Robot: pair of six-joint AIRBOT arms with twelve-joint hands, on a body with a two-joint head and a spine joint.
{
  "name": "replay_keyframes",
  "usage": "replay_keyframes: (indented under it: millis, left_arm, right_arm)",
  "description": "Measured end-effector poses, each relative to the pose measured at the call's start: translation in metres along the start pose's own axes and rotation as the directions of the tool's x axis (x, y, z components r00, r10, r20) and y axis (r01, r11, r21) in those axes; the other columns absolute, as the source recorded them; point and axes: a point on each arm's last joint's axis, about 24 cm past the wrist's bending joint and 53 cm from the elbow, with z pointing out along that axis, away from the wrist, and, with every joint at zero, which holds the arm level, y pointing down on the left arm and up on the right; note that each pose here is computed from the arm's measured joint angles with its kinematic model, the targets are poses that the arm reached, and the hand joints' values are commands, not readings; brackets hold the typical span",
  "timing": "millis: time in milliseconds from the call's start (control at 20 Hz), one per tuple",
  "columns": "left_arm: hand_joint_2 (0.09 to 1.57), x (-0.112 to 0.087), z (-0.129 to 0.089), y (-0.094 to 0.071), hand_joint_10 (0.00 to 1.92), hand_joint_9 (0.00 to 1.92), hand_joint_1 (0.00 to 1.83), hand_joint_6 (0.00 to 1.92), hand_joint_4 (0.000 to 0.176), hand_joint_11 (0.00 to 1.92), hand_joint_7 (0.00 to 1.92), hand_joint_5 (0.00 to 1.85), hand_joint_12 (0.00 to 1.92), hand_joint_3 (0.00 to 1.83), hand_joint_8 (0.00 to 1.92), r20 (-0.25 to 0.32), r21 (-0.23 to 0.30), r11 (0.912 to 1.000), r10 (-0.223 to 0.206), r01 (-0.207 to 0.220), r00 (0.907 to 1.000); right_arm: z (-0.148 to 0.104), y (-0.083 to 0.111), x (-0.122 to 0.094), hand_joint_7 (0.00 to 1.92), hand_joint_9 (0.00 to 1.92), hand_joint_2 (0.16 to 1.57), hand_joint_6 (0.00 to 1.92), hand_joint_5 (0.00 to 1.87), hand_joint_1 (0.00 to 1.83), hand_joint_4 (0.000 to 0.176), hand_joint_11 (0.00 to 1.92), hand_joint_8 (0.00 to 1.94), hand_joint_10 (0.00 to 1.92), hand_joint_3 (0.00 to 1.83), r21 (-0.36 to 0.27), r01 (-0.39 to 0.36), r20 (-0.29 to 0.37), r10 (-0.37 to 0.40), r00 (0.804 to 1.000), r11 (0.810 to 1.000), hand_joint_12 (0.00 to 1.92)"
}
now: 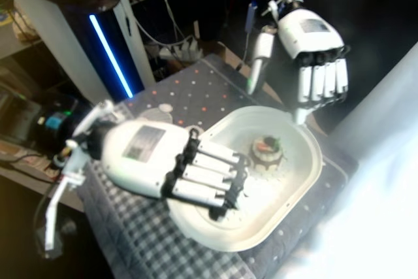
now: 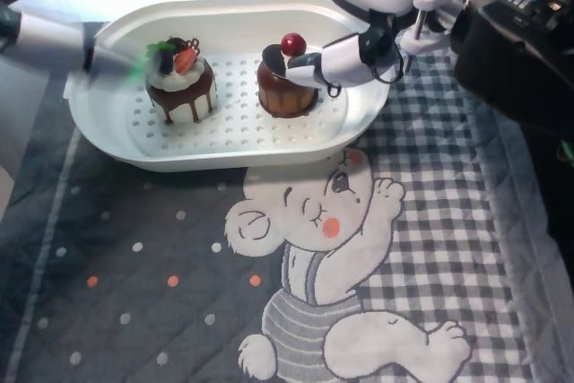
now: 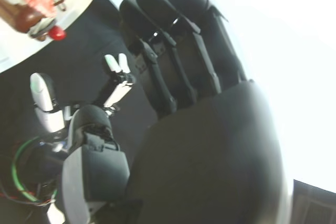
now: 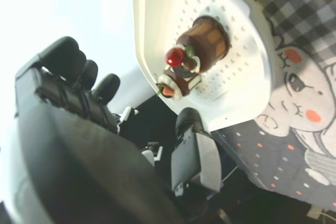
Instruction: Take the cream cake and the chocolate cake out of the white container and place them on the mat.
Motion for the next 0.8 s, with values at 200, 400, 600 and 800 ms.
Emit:
replay_keyframes:
  millis: [200,400,600,800]
  left_arm:
    - [0.77,-0.005,0.001,-0.027,0.01,0.05,0.62,0.01,0.031,0.00,0.15,0.26,0.50,0.00,0.00,0.012,0.032,0.9871,0.156,-0.157,0.9876]
    - [0.78,-0.004,0.006,-0.016,0.05,0.23,0.61,0.01,0.023,0.00,0.23,0.29,0.91,0.00,0.02,-0.008,0.010,0.9910,0.134,-0.134,0.9910]
    - [0.79,0.003,0.016,-0.009,0.08,0.38,0.63,0.01,0.033,0.00,0.29,0.30,1.26,0.00,0.01,-0.032,-0.003,0.9947,0.103,-0.103,0.9942]
    - [0.78,0.020,0.024,-0.008,0.08,0.44,0.65,0.01,0.008,0.01,0.38,0.32,1.41,0.00,0.02,-0.079,-0.008,0.9977,0.066,-0.067,0.9947]
  right_arm:
    - [0.000,0.000,0.000,0.79,0.64,0.89,0.03,0.67,0.74,0.000,0.22,0.01,0.41,0.00,-0.001,0.004,-0.001,-0.004,1.000,1.000,1.47]
    - [0.001,-0.006,0.001,0.73,0.63,0.88,0.00,0.65,0.73,0.000,0.21,0.00,0.31,0.00,0.010,0.015,-0.007,-0.015,1.000,1.000,1.43]
    - [0.009,0.001,0.011,0.72,0.68,0.86,0.00,0.57,0.70,0.000,0.22,0.00,0.19,0.00,-0.003,0.012,-0.023,-0.012,1.000,1.000,1.37]
    - [0.013,0.006,0.021,0.70,0.69,0.85,0.01,0.60,0.74,0.000,0.18,0.01,0.18,0.00,-0.010,0.009,-0.046,-0.009,0.999,1.000,1.52]
